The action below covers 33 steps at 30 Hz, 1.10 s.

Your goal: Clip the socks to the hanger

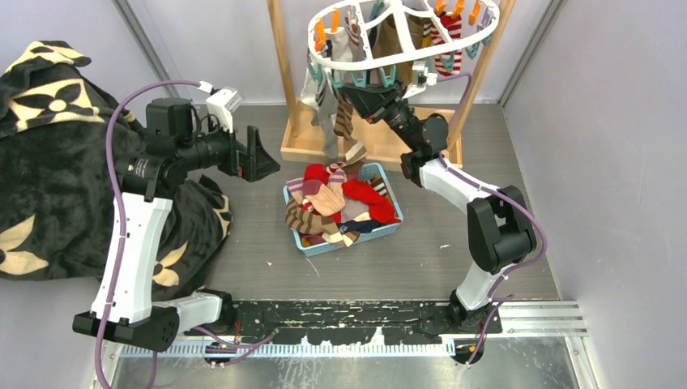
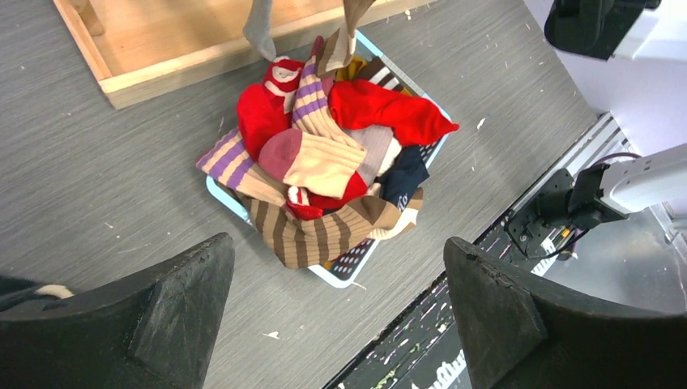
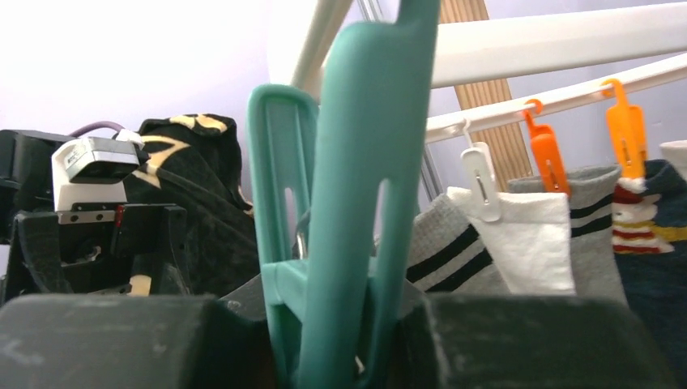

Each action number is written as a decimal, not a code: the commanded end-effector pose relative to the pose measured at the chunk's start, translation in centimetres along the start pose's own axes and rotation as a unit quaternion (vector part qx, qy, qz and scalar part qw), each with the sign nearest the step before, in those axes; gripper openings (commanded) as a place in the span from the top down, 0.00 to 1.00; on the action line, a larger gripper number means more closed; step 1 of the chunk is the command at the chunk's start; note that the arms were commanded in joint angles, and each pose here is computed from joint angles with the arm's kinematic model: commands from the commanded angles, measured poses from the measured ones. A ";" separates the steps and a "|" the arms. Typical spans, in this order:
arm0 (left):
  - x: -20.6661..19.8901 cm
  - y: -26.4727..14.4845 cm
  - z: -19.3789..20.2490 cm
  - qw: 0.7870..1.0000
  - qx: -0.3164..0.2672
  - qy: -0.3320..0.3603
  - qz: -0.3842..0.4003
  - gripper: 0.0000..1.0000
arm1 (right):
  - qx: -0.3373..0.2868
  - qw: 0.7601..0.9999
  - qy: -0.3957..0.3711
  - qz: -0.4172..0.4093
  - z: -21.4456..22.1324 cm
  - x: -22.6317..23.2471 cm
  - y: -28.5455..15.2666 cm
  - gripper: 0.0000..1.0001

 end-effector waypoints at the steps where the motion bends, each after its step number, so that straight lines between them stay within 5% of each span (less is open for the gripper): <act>1: -0.7 -0.2 -3.7 0.998 -0.060 0.010 0.006 0.00 | -0.035 0.998 -0.053 -0.006 -1.8 3.1 1.8 0.75; 20: -5.6 7.2 -16.8 0.985 -0.168 -0.025 -0.008 0.03 | -0.027 0.996 -0.083 0.031 -1.9 4.2 3.4 0.76; 33: -6.4 11.0 -19.7 0.969 -0.236 -0.038 -0.071 0.21 | -0.038 0.993 -0.090 0.059 -1.5 3.5 3.9 0.76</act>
Point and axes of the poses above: each gripper's point midway between its finger pads, its own y axis out along the fingers, its own x axis along the line the jaws close on, z = x × y, the point moved 3 cm from there along -y, back along the fingers, and after that the axes turned 5 degrees about y, right-handed, at the moved point
